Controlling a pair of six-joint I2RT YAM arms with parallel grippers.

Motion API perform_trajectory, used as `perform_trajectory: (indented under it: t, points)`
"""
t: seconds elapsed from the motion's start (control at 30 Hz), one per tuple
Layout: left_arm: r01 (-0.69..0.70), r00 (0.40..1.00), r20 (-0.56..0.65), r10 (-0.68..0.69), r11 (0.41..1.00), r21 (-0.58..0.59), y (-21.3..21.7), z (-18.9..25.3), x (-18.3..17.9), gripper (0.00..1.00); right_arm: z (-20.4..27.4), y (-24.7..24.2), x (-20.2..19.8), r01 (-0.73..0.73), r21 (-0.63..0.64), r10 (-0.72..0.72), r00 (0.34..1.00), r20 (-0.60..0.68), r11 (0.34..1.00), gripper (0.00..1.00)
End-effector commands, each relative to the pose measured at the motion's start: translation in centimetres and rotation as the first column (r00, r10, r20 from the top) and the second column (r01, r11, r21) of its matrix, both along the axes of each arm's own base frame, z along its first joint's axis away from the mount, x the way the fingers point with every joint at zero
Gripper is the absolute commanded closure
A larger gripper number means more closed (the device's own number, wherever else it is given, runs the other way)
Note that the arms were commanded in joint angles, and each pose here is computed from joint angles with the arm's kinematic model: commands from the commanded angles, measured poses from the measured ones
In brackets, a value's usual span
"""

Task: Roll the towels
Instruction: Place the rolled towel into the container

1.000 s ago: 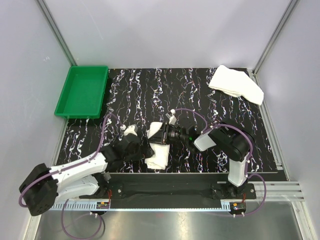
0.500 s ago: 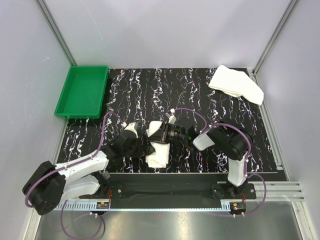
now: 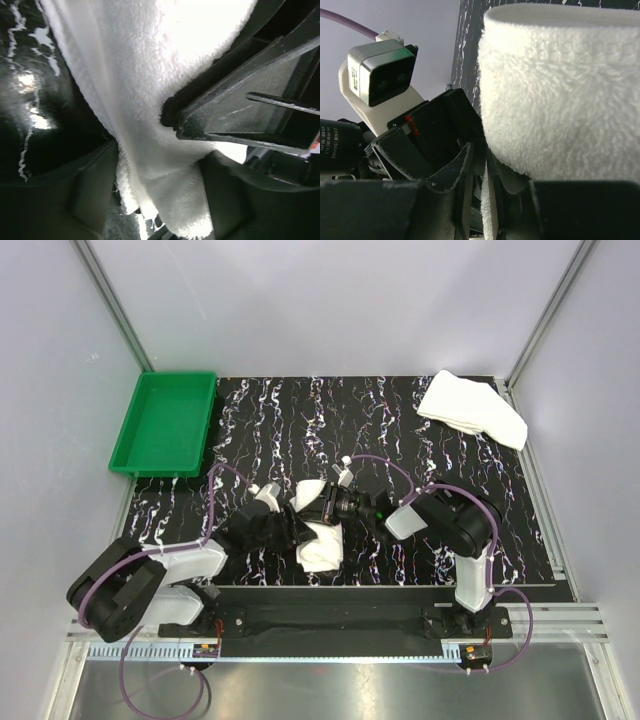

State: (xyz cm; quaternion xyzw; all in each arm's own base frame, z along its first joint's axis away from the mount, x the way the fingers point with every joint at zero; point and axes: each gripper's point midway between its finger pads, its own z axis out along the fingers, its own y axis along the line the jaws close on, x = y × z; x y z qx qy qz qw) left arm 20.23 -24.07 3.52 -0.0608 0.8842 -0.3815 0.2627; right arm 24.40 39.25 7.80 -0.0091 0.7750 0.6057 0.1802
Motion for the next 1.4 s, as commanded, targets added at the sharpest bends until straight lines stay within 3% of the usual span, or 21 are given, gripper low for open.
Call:
perform_trajectory:
  t: [0.0,0.07,0.13,0.17,0.2,0.4,0.5,0.6,0.7,0.73,0.77,0.8,0.93,1.03,1.13,1.37]
  points:
    - [-0.084,0.996,-0.026,0.086,0.992,0.094,2.0,-2.9,0.5,0.45,-6.2,-0.9,-4.0,-0.093,-0.157,0.066,0.984,-0.165,0.983,0.76]
    - [-0.080,0.996,-0.032,0.083,0.992,0.101,2.0,-3.1,0.5,0.56,-6.3,-0.8,-4.0,-0.095,-0.156,0.068,0.983,-0.168,0.983,0.76]
    - [-0.075,0.996,-0.038,0.080,0.991,0.108,2.0,-3.3,0.6,0.74,-6.4,-0.7,-4.0,-0.095,-0.153,0.069,0.983,-0.170,0.984,0.76]
    - [-0.078,0.996,-0.038,0.082,0.991,0.111,2.0,-3.2,0.7,0.83,-6.3,-0.7,-4.1,-0.098,-0.152,0.071,0.983,-0.171,0.984,0.76]
    - [-0.080,0.996,-0.034,0.085,0.991,0.110,1.9,-3.1,0.8,1.00,-6.3,-0.7,-4.1,-0.098,-0.152,0.071,0.983,-0.171,0.984,0.76]
    - [-0.084,0.996,-0.018,0.087,0.989,0.119,2.1,-2.4,1.0,1.00,-5.4,-0.9,-3.9,-0.094,-0.163,0.069,0.986,-0.153,0.982,0.76]
    - [-0.090,0.996,0.009,0.090,0.986,0.137,2.6,-1.4,1.3,1.00,-3.9,-1.1,-3.4,-0.089,-0.208,0.068,0.992,-0.108,0.974,0.73]
    - [-0.097,0.995,0.048,0.091,0.985,0.146,3.1,0.1,1.5,1.00,-1.8,-2.0,-2.3,-0.052,-0.329,0.041,0.998,-0.038,0.943,0.69]
    - [-0.115,0.989,0.107,0.100,0.984,0.140,3.7,2.6,1.9,1.00,1.2,-4.4,-0.2,0.060,-0.490,-0.032,0.997,0.066,0.870,0.64]
    - [-0.115,0.990,0.103,0.099,0.980,0.161,4.2,2.6,1.7,1.00,1.3,-6.9,1.8,0.184,-0.581,-0.145,0.983,0.114,0.793,0.62]
    - [-0.125,0.985,0.133,0.105,0.981,0.149,4.1,3.7,2.3,1.00,2.1,-8.7,2.1,0.208,-0.637,-0.177,0.978,0.114,0.742,0.59]
    - [-0.129,0.986,0.127,0.108,0.978,0.165,4.5,3.8,2.2,1.00,4.2,-9.7,2.7,0.259,-0.622,-0.211,0.966,0.151,0.739,0.52]
    - [-0.135,0.982,0.159,0.107,0.974,0.183,5.4,5.6,2.3,1.00,8.6,-15.6,5.2,0.428,-0.610,-0.380,0.899,0.216,0.667,0.45]
    - [-0.159,0.972,0.202,0.123,0.972,0.175,5.9,8.0,3.3,1.00,10.8,-18.5,4.9,0.502,-0.604,-0.428,0.861,0.276,0.619,0.42]
    - [-0.214,0.955,0.249,0.163,0.957,0.198,7.6,9.9,4.6,1.00,11.9,-18.8,4.1,0.518,-0.569,-0.433,0.853,0.291,0.639,0.41]
    - [-0.379,0.877,0.374,0.302,0.913,0.150,12.4,18.5,10.9,1.00,6.1,-18.4,1.7,0.441,-0.579,-0.418,0.890,0.182,0.686,0.42]
